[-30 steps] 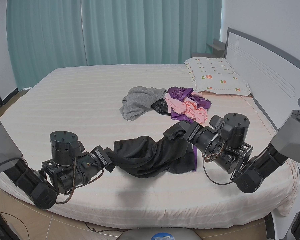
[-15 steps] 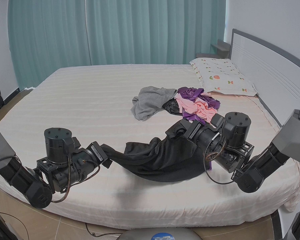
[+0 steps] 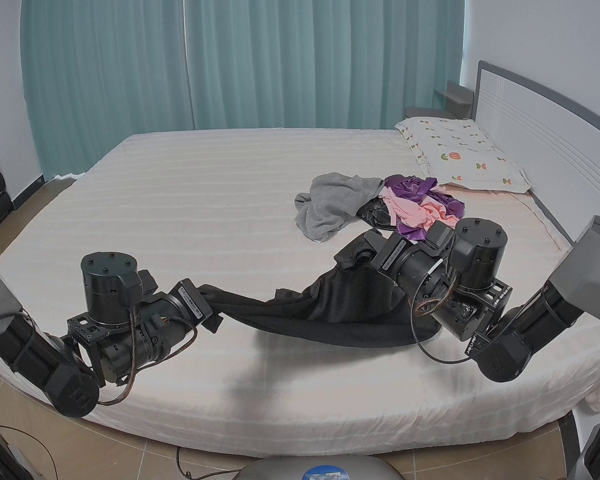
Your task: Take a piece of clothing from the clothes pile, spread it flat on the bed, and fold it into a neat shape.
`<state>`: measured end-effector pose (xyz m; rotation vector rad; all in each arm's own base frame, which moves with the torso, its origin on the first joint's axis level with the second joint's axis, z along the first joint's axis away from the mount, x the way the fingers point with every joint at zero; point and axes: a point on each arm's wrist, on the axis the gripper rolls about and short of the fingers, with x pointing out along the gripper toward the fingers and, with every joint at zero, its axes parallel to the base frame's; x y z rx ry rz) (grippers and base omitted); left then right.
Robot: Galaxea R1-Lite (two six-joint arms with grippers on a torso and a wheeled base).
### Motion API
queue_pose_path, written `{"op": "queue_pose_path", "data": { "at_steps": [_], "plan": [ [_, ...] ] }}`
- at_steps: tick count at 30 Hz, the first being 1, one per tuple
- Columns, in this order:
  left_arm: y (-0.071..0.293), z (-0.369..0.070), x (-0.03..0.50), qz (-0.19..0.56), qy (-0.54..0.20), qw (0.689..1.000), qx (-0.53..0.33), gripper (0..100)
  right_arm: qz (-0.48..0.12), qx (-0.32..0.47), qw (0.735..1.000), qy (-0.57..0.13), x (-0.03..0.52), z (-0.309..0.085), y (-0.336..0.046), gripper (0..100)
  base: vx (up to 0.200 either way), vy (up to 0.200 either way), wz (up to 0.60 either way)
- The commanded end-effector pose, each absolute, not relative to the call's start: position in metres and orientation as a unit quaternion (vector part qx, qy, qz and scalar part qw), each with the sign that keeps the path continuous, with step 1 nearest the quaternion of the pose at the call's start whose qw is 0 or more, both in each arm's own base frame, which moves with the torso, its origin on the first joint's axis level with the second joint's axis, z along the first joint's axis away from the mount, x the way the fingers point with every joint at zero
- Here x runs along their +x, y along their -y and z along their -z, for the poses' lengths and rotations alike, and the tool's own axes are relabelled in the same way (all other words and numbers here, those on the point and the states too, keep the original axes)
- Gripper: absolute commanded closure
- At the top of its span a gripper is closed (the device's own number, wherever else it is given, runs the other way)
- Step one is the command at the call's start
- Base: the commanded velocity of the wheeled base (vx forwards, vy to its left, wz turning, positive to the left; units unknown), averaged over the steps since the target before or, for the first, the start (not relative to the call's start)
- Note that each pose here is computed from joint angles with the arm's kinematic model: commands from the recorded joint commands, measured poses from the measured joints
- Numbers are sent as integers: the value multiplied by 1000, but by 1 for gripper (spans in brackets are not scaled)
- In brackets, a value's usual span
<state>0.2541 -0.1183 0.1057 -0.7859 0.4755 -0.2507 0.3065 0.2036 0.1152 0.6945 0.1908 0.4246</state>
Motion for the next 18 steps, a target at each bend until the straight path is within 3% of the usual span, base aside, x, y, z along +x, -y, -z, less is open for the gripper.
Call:
{"op": "queue_pose_path", "data": {
  "at_steps": [1, 18],
  "plan": [
    [118, -108, 253, 123, -225, 889, -379, 100, -206, 337, 914, -93, 306, -115, -203, 100, 0, 200, 0],
    [116, -109, 253, 121, -223, 890, -378, 100, -209, 339, 914, -80, 307, -117, -201, 100, 0, 200, 0]
  ]
}}
